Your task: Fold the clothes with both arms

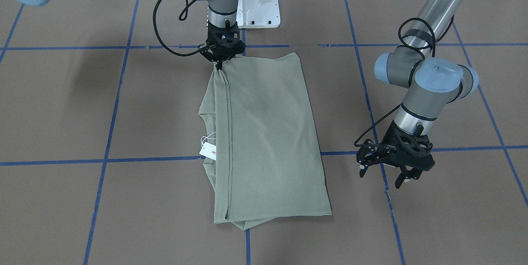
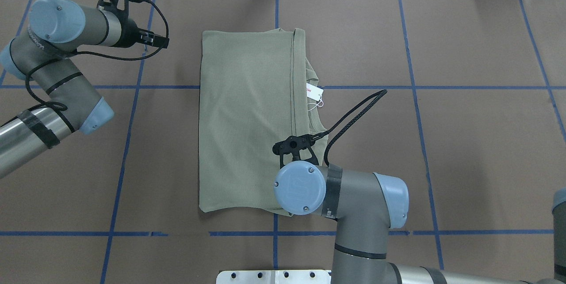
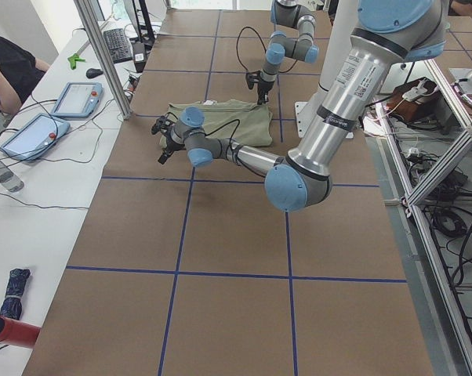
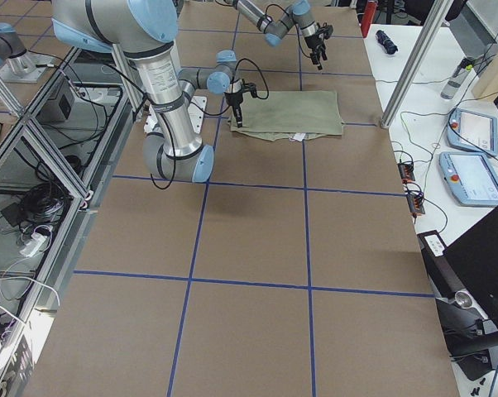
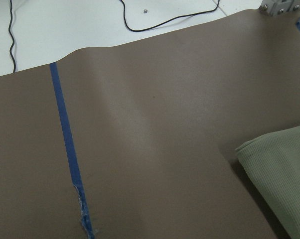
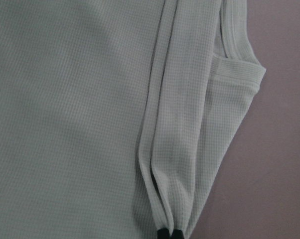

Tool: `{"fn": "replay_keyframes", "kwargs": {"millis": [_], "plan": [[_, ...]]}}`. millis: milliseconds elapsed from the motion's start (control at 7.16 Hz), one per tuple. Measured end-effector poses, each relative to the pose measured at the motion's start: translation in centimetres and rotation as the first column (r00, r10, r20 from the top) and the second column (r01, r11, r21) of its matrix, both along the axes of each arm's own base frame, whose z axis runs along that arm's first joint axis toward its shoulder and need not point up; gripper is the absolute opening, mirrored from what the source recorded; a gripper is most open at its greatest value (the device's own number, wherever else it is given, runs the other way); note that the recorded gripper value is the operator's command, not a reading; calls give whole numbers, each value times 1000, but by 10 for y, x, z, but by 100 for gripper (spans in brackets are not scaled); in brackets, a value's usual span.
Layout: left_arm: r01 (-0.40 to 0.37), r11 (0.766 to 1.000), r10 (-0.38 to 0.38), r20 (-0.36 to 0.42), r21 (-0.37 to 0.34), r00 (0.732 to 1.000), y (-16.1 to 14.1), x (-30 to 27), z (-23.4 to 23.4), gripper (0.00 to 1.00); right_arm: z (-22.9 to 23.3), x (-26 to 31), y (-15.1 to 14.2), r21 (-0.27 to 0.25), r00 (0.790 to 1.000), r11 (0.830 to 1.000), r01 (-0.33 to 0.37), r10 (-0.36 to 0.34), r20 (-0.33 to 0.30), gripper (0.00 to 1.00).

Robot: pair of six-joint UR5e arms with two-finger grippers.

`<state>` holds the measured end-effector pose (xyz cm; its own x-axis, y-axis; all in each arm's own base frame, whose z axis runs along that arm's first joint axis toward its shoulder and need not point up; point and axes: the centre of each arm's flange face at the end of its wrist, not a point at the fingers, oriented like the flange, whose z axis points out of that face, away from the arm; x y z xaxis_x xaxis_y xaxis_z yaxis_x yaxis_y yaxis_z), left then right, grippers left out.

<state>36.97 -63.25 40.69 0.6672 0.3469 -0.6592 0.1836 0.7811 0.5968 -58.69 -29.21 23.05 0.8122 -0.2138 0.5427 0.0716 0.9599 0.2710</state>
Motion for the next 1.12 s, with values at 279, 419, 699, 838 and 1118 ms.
{"fn": "replay_keyframes", "kwargs": {"millis": [279,419,699,838,1118], "plan": [[-6,1000,6,-1,1,1000,2,4,-1,100,27,35,7,-43,998,997,-61,61,5,49],[-7,1000,7,-4,4,1000,3,4,-1,100,42,41,14,-94,992,988,-126,127,1,99],[-8,1000,8,-11,12,1000,4,5,-2,100,46,38,32,-156,970,959,-236,241,13,100],[-8,1000,8,-12,13,1000,4,5,-3,100,39,40,32,-162,964,954,-251,261,41,100],[-8,1000,8,-14,14,1000,4,5,-3,100,25,55,2,-117,961,963,-241,254,112,100]]}}
